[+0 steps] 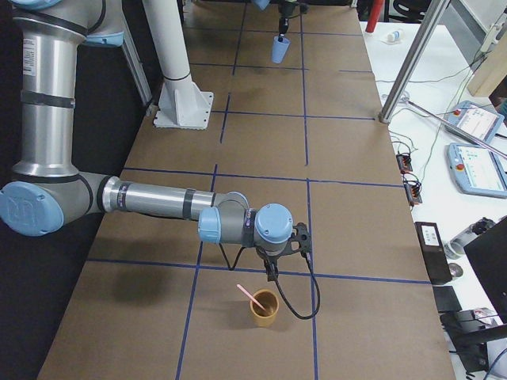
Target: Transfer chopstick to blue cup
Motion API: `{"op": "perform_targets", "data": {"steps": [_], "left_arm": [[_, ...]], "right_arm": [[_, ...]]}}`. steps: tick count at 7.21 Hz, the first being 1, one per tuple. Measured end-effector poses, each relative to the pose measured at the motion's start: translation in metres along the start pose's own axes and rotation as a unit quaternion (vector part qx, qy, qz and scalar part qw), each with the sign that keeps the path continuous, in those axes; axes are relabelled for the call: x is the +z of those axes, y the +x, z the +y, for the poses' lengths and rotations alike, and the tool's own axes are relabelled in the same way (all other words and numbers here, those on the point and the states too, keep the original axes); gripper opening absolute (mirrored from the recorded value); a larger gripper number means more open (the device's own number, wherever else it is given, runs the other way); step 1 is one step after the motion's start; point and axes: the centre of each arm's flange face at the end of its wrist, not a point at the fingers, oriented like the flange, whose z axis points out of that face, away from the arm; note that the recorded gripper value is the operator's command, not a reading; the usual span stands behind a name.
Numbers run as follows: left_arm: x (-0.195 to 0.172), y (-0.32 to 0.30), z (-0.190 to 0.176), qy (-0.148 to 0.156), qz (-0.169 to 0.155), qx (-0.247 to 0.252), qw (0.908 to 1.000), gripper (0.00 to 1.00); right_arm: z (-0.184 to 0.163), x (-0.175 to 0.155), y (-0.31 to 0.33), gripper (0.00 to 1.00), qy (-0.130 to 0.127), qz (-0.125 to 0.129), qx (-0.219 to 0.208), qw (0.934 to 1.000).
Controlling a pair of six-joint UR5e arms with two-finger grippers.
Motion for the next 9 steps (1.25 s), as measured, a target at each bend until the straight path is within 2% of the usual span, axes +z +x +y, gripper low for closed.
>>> {"op": "perform_targets", "data": {"steps": [1, 3, 4, 6, 8, 9], "left_arm": [[0.044, 0.079, 0.033, 0.009, -0.004, -0.012, 0.9999, 0.0], [0.111, 0.154, 0.08, 0.07, -0.017, 0.002, 0.9974, 0.0], [0.13, 0.17, 0.09, 0.093, -0.023, 0.012, 0.9953, 0.0], [0.152, 0.19, 0.096, 0.121, -0.033, 0.022, 0.9919, 0.02], [0.17, 0.194, 0.105, 0.135, -0.042, 0.03, 0.9895, 0.15], [0.176, 0.194, 0.109, 0.135, -0.045, 0.032, 0.9893, 0.98]], "right_arm": [[-0.001, 0.0, -0.002, 0.99, 0.003, -0.008, -0.002, 1.0], [-0.002, -0.002, -0.007, 0.99, 0.008, -0.024, -0.005, 0.9997], [-0.001, -0.002, -0.008, 0.99, 0.009, -0.026, -0.005, 0.9996], [0.0, -0.002, -0.008, 1.0, 0.009, -0.027, -0.004, 0.9996], [0.001, -0.002, -0.007, 1.0, 0.008, -0.027, -0.003, 0.9996], [0.001, -0.002, -0.008, 1.0, 0.008, -0.027, -0.003, 0.9996]]}}
